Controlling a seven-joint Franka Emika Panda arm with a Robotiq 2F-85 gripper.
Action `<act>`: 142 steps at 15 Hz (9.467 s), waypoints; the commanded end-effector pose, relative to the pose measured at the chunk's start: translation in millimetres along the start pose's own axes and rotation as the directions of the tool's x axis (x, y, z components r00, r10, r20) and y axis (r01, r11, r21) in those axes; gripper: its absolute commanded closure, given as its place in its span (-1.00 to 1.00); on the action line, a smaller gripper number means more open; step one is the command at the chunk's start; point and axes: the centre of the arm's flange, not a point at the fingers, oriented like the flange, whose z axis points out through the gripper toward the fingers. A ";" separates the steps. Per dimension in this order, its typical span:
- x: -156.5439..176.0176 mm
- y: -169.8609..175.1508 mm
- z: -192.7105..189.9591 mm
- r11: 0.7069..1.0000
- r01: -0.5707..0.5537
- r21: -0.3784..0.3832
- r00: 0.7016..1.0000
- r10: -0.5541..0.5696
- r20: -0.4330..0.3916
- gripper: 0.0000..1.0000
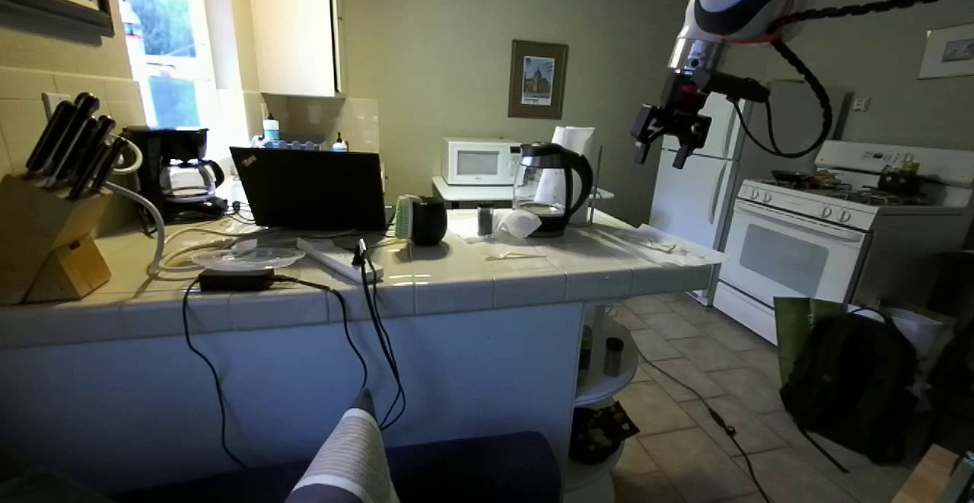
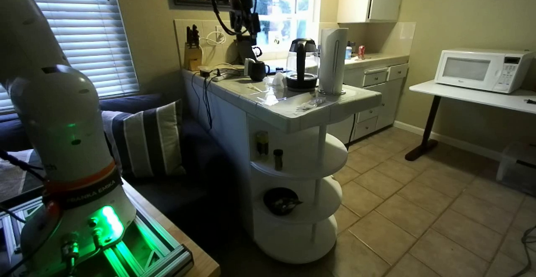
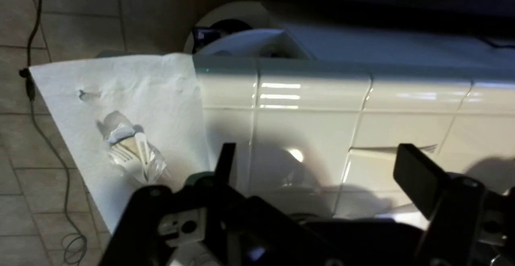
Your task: Move the white thing to the left
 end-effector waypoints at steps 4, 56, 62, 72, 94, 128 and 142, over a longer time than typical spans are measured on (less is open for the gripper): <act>77.9 56.8 52.9 0.996 -0.060 -0.065 0.997 0.057 -0.044 -1.00; 196.5 108.1 191.2 0.980 0.162 -0.116 0.978 -0.143 0.151 0.95; 167.7 27.5 158.9 0.973 0.230 -0.036 0.949 -0.216 0.231 0.95; 111.6 -112.3 171.4 0.839 0.543 0.044 0.787 -0.526 0.323 0.95; 103.2 -345.1 259.9 0.396 0.918 -0.003 0.392 -0.908 0.145 0.95; 26.1 -29.7 49.9 0.985 0.127 0.117 0.960 -0.152 0.234 -1.00; -5.1 72.1 19.1 0.975 0.203 0.090 0.969 -0.213 0.125 -1.00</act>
